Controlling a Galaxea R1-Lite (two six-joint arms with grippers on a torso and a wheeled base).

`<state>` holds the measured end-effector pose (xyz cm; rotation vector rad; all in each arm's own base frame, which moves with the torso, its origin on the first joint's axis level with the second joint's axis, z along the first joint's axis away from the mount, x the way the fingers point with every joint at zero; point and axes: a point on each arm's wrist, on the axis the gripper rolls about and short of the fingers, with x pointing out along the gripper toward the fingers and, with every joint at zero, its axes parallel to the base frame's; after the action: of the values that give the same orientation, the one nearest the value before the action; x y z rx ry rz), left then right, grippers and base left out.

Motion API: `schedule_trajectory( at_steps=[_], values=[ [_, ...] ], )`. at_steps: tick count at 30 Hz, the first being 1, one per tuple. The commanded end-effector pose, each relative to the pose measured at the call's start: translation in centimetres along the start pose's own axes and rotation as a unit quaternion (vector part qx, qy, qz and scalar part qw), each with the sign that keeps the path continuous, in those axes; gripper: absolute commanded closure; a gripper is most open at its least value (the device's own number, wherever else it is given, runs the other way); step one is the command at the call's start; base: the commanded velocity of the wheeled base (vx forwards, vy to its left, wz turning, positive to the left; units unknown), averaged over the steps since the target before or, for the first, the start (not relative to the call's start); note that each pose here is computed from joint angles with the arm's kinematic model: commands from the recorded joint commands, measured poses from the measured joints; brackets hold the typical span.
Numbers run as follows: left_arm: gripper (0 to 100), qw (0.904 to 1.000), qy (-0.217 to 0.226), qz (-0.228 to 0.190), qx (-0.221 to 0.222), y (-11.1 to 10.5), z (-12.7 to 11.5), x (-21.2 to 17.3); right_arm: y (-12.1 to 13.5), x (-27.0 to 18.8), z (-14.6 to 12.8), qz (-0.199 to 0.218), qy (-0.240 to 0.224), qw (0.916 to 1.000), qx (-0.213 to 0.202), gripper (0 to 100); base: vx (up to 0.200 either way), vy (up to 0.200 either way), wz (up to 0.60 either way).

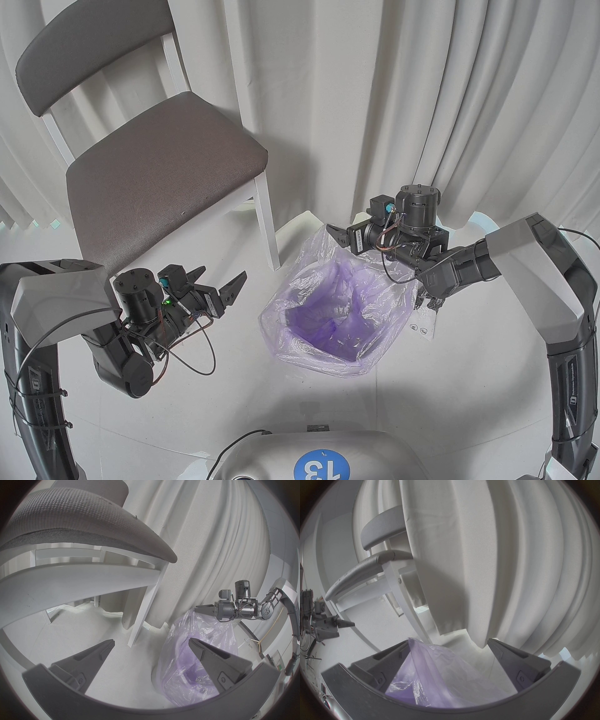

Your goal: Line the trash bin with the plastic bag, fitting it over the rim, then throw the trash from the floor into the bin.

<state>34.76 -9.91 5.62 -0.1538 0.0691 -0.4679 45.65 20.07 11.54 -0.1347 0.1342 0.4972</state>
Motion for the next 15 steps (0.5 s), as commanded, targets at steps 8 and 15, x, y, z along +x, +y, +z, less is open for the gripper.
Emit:
schedule_trajectory(
  at_steps=[8, 15],
  values=[
    [0, 0.9998, -0.011, -0.019, 0.004, -1.6, 0.4, 0.1, -0.6, -4.7, 7.0, -0.033, 0.007, 0.9994, -0.005, 0, 0.0, 0.0, 0.0],
    [0, 0.9994, -0.017, -0.029, 0.008, -2.2, 0.9, 0.9, -1.0, -9.5, 8.0, -0.049, 0.122, 0.9911, -0.015, 0, 0.0, 0.0, 0.0]
  ],
)
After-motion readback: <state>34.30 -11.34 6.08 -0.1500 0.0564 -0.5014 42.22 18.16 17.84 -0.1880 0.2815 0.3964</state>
